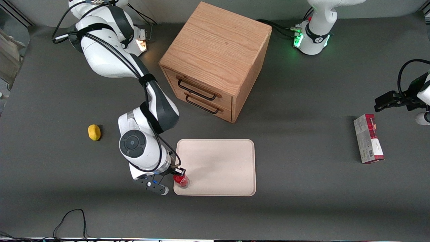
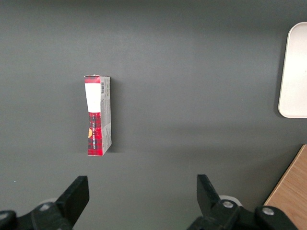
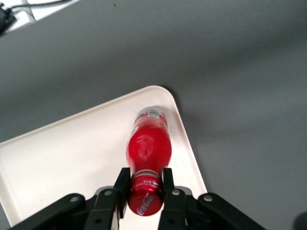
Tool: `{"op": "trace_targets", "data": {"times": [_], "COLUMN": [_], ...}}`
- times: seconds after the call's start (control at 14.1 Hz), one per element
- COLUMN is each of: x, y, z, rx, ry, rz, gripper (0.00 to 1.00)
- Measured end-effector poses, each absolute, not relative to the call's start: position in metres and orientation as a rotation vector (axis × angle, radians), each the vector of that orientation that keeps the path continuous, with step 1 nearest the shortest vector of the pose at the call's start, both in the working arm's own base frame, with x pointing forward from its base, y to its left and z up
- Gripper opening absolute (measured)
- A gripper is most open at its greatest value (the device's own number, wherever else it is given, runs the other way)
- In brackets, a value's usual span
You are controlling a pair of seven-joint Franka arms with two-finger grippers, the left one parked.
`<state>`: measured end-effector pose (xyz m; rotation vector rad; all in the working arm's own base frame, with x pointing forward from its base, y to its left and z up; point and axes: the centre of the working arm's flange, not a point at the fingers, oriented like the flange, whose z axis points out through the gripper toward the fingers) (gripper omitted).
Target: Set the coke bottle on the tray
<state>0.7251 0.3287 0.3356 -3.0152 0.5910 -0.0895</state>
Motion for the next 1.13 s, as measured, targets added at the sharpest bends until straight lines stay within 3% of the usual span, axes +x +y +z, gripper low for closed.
{"op": "trace_targets", "data": {"times": [0.21, 0.28, 0.71, 1.13], "x": [0.724, 0.724, 0.724, 0.721], "y": [0.331, 0.332, 0.332, 0.329], "z": [0.335, 0.335, 0.34, 0.346], "rx": [-3.018, -3.018, -3.013, -3.047], "ry": [0.585, 0.584, 0.583, 0.586], "rz": [-0.087, -0.087, -0.101, -0.062], "gripper": [0.31, 0.37, 0.97, 1.0]}}
